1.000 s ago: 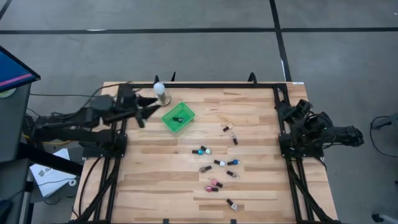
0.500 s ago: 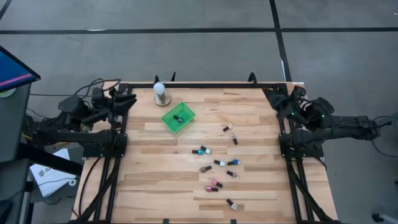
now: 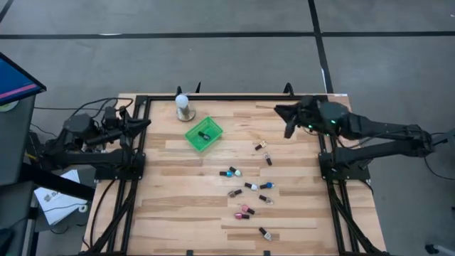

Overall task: Pick & Place Nail Polish
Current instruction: Put the light yellow nail polish bottle into the green bin

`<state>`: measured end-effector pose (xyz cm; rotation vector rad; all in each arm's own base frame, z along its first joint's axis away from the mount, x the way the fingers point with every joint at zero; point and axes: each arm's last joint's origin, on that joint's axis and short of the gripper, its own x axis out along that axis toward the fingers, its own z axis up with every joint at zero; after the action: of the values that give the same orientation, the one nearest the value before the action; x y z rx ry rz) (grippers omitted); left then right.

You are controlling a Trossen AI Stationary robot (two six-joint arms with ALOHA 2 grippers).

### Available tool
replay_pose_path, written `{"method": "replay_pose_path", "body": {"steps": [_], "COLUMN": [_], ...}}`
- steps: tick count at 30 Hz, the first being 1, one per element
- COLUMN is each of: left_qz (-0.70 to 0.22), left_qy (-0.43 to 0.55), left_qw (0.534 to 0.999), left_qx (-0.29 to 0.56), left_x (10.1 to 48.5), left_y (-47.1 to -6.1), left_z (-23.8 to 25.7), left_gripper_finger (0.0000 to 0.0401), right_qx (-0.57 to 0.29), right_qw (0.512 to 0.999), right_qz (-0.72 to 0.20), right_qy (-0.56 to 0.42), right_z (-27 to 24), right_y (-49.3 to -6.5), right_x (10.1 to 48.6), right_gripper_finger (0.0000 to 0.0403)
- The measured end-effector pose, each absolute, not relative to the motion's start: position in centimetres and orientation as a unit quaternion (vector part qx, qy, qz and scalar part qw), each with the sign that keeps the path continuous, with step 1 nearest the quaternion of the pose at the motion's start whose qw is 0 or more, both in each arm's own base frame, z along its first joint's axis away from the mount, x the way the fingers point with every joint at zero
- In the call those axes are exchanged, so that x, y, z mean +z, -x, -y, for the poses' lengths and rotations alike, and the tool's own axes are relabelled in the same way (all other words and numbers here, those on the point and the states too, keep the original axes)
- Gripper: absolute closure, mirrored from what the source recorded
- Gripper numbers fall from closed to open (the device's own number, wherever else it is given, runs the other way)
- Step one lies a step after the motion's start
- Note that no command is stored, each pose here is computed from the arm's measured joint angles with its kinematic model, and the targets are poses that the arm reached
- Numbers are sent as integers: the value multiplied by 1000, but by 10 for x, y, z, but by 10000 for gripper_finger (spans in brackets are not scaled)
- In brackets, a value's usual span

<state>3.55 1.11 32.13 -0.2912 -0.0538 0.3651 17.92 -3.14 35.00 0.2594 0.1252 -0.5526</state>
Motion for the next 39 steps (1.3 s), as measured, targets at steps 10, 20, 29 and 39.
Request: {"method": "replay_pose_path", "body": {"steps": [10, 20, 29, 39], "left_qz": [-17, 5, 77, 56], "left_qy": [128, 139, 171, 160], "left_qw": [973, 973, 969, 971], "left_qx": [190, 186, 164, 171], "left_x": [296, 239, 175, 172], "left_y": [-44, -79, -99, -101], "left_z": [-12, -15, -15, -16], "left_gripper_finger": [400, 400, 400, 400], "right_qx": [-187, -74, 6, 68], "right_qw": [919, 836, 781, 732], "right_qz": [-346, -542, -617, -665], "right_qy": [-13, 47, 98, 133], "right_z": [53, 81, 88, 80], "right_y": [-240, -285, -305, -329], "right_x": [328, 280, 234, 182], "right_gripper_finger": [198, 179, 183, 186]}}
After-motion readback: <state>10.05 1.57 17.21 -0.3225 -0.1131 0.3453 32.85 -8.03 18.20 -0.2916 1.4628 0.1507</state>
